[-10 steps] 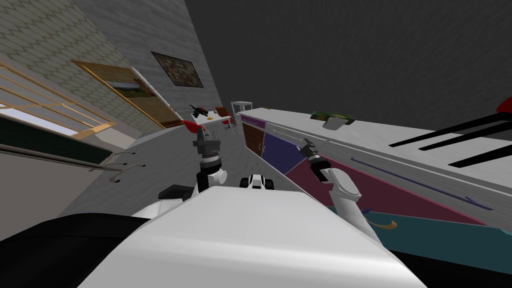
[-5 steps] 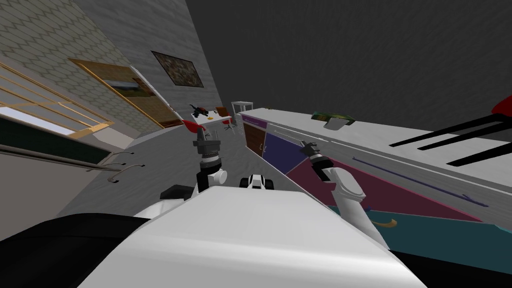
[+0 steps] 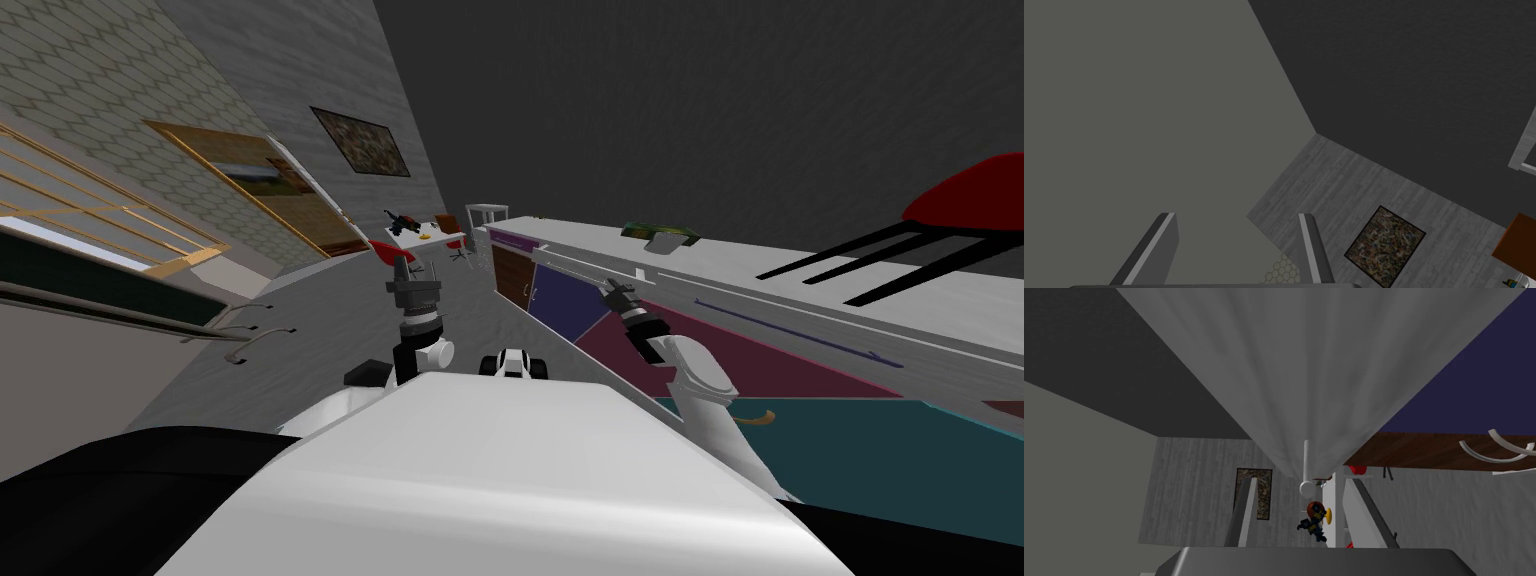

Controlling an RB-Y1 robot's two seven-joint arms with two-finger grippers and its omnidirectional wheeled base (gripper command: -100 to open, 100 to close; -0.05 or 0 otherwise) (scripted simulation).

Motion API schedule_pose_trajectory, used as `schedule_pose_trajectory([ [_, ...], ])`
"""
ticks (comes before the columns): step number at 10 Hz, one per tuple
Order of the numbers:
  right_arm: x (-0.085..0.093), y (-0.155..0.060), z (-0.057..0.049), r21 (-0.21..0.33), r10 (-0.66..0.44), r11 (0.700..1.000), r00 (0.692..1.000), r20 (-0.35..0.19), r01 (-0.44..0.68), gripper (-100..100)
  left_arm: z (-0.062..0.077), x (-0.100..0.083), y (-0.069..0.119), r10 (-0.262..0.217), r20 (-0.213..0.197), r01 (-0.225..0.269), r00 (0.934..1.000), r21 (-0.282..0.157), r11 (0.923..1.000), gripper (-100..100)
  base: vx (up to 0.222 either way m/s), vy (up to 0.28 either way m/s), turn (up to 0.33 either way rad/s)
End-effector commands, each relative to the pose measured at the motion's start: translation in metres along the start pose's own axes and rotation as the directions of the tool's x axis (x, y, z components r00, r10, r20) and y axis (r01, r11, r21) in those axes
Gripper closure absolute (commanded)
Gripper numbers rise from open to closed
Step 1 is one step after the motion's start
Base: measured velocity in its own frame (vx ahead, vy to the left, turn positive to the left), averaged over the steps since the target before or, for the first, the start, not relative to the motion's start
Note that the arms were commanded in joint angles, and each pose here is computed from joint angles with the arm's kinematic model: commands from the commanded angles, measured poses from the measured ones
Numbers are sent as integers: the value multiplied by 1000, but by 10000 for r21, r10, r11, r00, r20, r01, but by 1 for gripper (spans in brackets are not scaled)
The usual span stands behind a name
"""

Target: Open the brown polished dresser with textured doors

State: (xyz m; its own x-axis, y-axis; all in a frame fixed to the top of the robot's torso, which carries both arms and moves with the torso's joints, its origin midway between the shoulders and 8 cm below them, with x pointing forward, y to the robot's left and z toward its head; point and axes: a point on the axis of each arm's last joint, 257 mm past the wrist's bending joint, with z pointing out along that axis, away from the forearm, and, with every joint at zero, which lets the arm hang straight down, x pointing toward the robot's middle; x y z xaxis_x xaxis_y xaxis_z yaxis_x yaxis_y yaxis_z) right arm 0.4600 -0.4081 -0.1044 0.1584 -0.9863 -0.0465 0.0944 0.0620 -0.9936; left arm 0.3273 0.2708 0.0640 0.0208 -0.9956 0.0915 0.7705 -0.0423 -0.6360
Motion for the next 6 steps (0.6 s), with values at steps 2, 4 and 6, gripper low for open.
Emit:
schedule_pose_trajectory([
  [2, 17, -23, 2, -9, 4, 10000, 10000, 53, -4, -100, 0, 0, 0, 0, 0, 0, 10000, 1, 10000, 0, 11, 58, -11],
  [4, 25, -35, 3, -10, -10, 10000, 10000, 85, 11, -100, 0, 0, 0, 0, 0, 0, 10000, 1, 10000, 0, 10, 53, -14],
  [6, 32, -48, 5, -7, -25, 10000, 9999, 120, 25, -100, 0, 0, 0, 0, 0, 0, 10000, 1, 10000, 0, 0, 52, -12],
])
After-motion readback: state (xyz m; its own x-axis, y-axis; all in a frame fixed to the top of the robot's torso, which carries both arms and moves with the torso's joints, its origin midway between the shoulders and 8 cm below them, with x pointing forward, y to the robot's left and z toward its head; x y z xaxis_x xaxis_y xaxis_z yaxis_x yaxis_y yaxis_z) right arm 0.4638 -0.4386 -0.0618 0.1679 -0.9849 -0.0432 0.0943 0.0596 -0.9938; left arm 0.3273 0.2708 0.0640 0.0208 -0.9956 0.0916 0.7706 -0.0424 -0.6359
